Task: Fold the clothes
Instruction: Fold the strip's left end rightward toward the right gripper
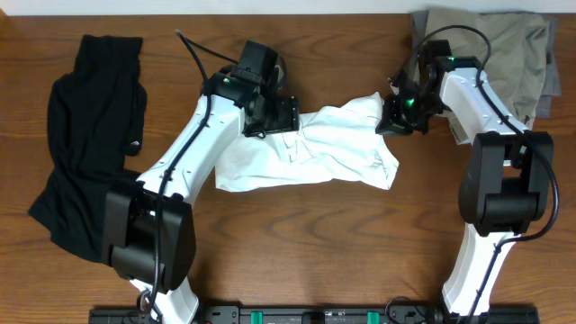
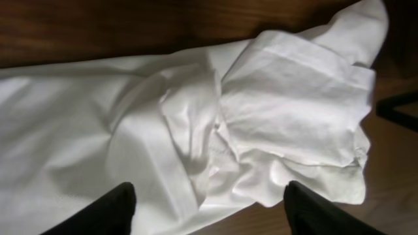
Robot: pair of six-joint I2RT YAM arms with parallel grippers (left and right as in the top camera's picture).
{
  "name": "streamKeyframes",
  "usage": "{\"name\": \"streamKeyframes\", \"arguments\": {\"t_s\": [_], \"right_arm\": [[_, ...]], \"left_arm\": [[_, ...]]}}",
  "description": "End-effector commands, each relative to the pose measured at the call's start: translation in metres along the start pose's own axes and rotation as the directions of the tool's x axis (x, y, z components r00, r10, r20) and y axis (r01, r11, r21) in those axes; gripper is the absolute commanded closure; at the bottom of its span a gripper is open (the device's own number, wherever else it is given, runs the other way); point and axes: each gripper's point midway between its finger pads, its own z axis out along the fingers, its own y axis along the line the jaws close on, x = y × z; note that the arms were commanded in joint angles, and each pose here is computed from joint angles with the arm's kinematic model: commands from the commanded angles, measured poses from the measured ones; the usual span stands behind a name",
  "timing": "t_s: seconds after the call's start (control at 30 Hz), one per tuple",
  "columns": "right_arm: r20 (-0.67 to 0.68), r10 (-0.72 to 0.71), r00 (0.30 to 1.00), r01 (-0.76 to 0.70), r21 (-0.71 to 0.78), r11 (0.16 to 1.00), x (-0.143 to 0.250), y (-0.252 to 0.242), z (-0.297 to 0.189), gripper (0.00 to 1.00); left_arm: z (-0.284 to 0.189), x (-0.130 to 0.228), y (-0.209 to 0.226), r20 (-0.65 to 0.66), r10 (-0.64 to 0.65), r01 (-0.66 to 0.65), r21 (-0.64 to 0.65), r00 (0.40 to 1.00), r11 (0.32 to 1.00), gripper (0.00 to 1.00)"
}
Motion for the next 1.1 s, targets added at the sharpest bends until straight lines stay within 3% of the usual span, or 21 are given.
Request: {"name": "streamKeyframes", "arguments": {"t_s": [0.0,0.3,0.43,0.53,0.73,1.07], "right_arm": [[0.007,-0.016,1.0,0.017,-0.015,1.0,0.001,0.005,-0.004,0.93],[0.003,-0.033,0.999,0.033,-0.01,0.999,0.002,0.005,-0.004,0.92],[0.005,-0.033,0.999,0.033,0.004,0.999,0.001,0.002,-0.004,0.92],[0.006,-0.034,0.999,0.034,0.004,0.999,0.001,0.002,-0.004,0.91],[0.005,-0.033,0.999,0.033,0.004,0.999,0.001,0.002,-0.004,0.91],[0.003,-0.032,0.999,0.032,0.012,0.999,0.002,0.001,-0.004,0.9]], "left_arm": [[0.0,-0.006,-0.004,0.014,-0.002,0.002,0.006,1.0,1.0,0.25],[-0.009,0.009,0.016,-0.067,0.114,-0.116,-0.032,0.991,0.993,0.26],[-0.007,0.019,0.017,-0.099,0.138,-0.142,-0.036,0.985,0.989,0.45],[0.0,0.024,0.014,-0.106,0.152,-0.157,-0.037,0.983,0.987,0.53],[0.023,0.022,0.016,-0.097,0.186,-0.195,-0.096,0.978,0.976,0.53],[0.049,0.026,0.04,-0.115,0.054,-0.077,-0.212,0.992,0.974,0.52]]}}
